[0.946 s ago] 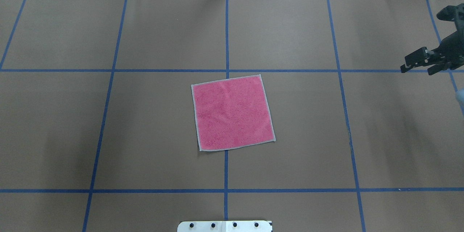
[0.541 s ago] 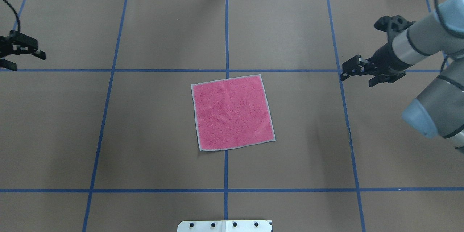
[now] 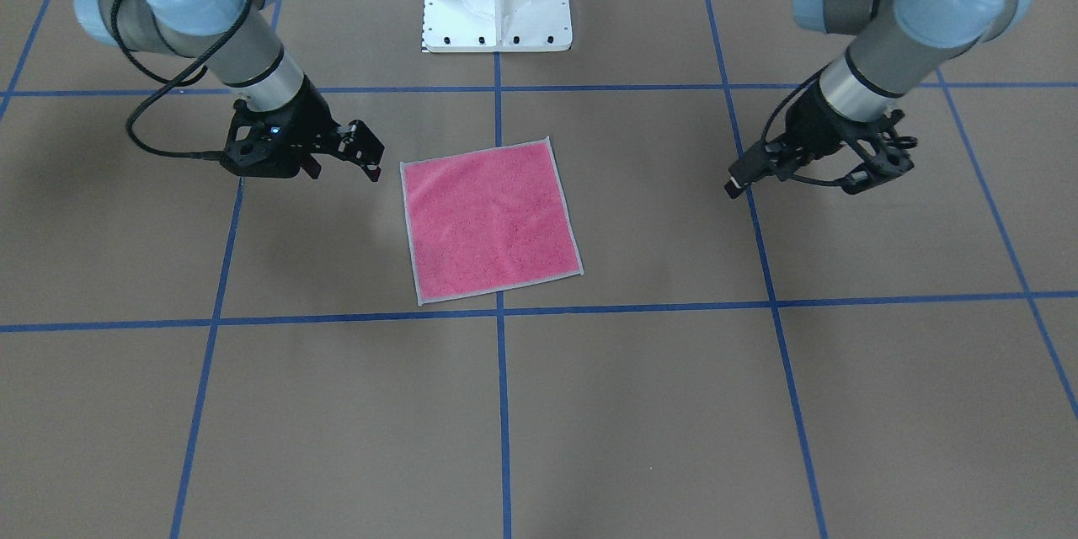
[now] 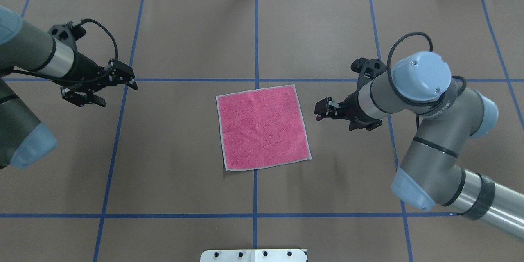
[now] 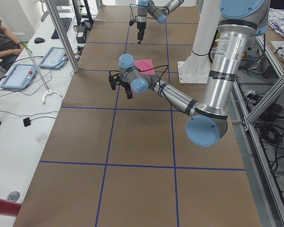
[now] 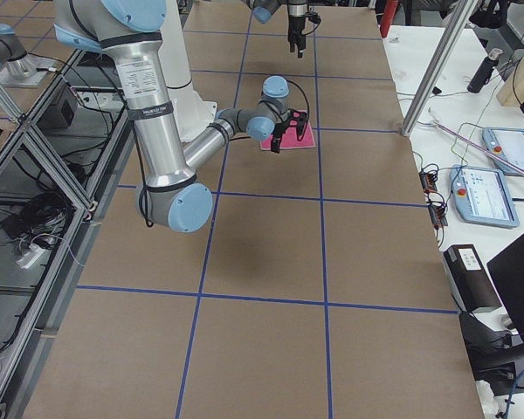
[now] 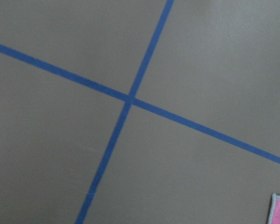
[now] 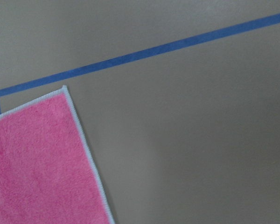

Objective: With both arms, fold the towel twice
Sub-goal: 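Move both grippers toward the near corners of the pink towel, then lower both grippers onto the towel's near corners and pinch them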

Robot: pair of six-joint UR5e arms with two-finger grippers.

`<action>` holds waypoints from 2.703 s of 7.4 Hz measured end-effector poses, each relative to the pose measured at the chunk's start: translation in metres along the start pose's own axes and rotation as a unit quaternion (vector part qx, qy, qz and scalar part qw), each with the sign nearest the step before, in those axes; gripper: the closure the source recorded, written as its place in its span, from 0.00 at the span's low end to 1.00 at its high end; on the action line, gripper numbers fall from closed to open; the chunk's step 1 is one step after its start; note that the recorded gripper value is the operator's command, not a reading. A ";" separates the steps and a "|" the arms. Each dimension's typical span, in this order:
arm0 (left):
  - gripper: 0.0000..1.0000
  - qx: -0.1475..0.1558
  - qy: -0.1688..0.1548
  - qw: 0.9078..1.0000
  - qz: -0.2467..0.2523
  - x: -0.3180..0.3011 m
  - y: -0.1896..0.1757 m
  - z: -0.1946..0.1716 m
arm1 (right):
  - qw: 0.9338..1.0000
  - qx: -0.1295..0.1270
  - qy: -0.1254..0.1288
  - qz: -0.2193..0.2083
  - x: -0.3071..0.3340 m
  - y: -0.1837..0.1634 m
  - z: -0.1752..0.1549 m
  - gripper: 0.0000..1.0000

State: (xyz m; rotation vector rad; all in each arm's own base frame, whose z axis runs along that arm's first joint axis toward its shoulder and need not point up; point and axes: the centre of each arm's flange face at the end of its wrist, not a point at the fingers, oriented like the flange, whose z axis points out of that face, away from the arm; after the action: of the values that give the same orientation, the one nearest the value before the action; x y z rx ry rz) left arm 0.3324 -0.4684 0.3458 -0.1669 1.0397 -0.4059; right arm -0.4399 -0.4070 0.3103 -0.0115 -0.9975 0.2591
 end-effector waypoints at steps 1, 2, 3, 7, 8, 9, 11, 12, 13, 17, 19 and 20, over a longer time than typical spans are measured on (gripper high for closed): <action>0.00 -0.010 0.001 1.000 -0.014 0.022 0.038 0.021 | 1.000 0.004 0.000 0.001 -0.011 0.018 0.011 0.03; 0.00 -0.013 0.001 1.000 -0.028 0.048 0.078 0.042 | 1.000 0.004 0.002 0.004 -0.017 0.032 0.019 0.08; 0.00 -0.016 -0.004 0.999 -0.044 0.075 0.108 0.054 | 1.000 0.003 0.005 0.010 -0.020 0.045 0.027 0.11; 0.00 -0.019 -0.023 0.998 -0.057 0.134 0.174 0.063 | 0.998 0.004 0.014 0.065 -0.022 0.068 0.049 0.13; 0.00 -0.013 -0.024 0.998 -0.050 0.137 0.193 0.072 | 0.997 0.005 0.016 0.071 -0.022 0.069 0.052 0.14; 0.00 -0.012 -0.023 0.999 -0.047 0.140 0.206 0.077 | 0.997 0.008 0.018 0.077 -0.025 0.070 0.057 0.16; 0.00 -0.015 -0.019 0.999 -0.044 0.147 0.218 0.079 | 0.996 0.014 0.016 0.091 -0.038 0.072 0.066 0.19; 0.00 -0.015 -0.019 0.999 -0.043 0.149 0.220 0.080 | 0.995 0.015 0.017 0.096 -0.040 0.073 0.068 0.20; 0.00 -0.015 -0.019 0.999 -0.044 0.150 0.220 0.080 | 0.995 0.015 0.017 0.099 -0.040 0.073 0.069 0.20; 0.00 -0.013 -0.023 0.999 -0.046 0.151 0.220 0.078 | 0.994 0.018 0.026 0.105 -0.033 0.071 0.074 0.26; 0.00 -0.013 -0.023 0.999 -0.046 0.151 0.221 0.077 | 0.994 0.018 0.030 0.106 -0.031 0.070 0.078 0.30; 0.00 -0.013 -0.023 0.999 -0.045 0.151 0.221 0.077 | 0.994 0.018 0.031 0.106 -0.030 0.070 0.079 0.31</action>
State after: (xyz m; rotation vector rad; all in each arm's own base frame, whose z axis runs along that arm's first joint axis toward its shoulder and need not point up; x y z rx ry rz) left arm 0.5200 -0.3317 0.1922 -0.2463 0.9955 -0.4689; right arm -0.5356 -0.3547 0.3196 -0.0932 -0.9300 0.4690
